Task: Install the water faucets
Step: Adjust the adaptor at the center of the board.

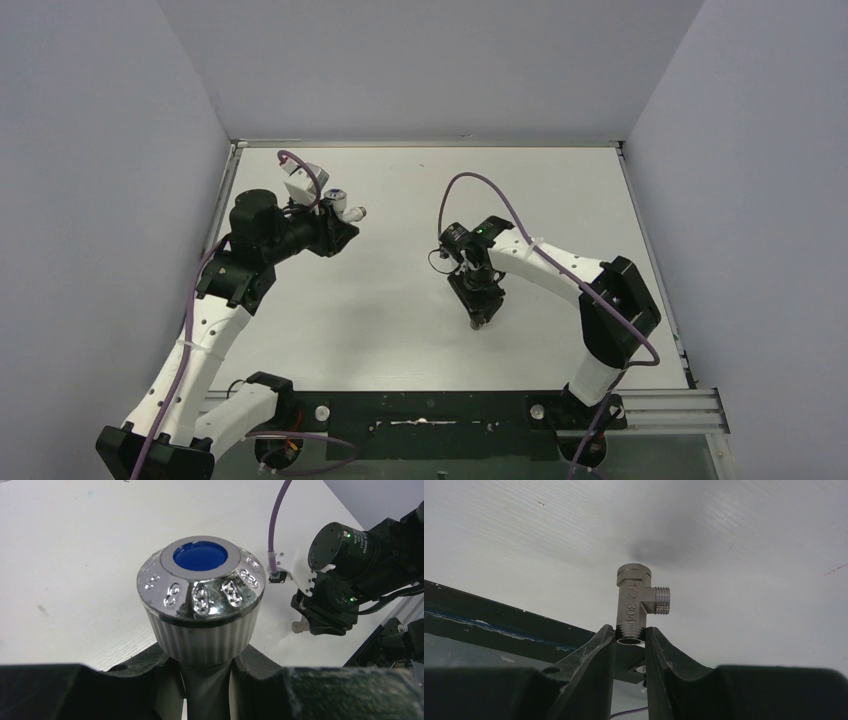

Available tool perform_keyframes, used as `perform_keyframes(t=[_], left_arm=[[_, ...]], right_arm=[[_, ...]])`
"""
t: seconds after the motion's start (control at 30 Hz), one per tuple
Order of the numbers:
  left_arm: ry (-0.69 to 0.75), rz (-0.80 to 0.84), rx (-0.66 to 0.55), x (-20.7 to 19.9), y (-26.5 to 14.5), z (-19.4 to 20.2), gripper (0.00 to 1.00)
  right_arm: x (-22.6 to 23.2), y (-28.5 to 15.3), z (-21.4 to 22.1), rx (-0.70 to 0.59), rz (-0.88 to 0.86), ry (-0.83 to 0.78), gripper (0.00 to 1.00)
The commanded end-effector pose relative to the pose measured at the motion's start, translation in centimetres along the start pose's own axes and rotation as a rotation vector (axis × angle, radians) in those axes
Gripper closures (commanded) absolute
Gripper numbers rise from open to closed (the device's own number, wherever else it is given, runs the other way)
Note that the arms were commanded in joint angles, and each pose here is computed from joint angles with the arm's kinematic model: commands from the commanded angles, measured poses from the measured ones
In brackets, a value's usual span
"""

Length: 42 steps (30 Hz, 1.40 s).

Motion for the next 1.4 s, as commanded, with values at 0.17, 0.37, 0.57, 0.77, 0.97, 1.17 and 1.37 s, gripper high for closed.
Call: perform_keyframes(t=[0.17,0.37,0.57,0.77,0.97,1.17,1.37], left_arm=[[0.042,0.008,-0.060,-0.3,-0.4,-1.9,1.00],[0.042,0.005,-0.060,-0.3,-0.5,-1.9,1.00],[0.041,0.001,-0.060,-0.2,-0.5,-1.9,1.00],[0.044,0.000,-0.060,-0.2,-0.6,-2.0,1.00],[0.048,0.001,-0.060,-0.3,-0.6,-2.1,1.00],[0.051,0.000,-0.063,-0.3,-0.6,-2.1,1.00],[0.059,0.008,-0.068,-0.4,-0.6,-2.3,1.00]], right_arm=[[0.4,0.9,-0.7,0.032,-0.012,-0.094,0.98],[0.4,1.4,-0.9,0.050,-0.006,-0.116,0.94],[0.5,1.8,-0.9,0.059,0.000,-0.128,0.83],[0.6,1.5,-1.2,0.037,0.000,-0.128,0.64],[1.4,0.1,-2.0,-0.039,-0.035,-0.115,0.55],[1.8,-2.3,-2.8,-0.218,-0.069,-0.004,0.48],[-0.7,-3.6,-2.5,-0.412,0.040,0.340,0.42]])
Point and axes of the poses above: each gripper's point midway between its finger pads, its own y axis out along the fingers, its own x axis along the line the jaws close on, z = x × y, the point moved 2 cm from there along -y, back along the fingers, and after that the axes turned 2 degrees about y, right-handed, at the moved point
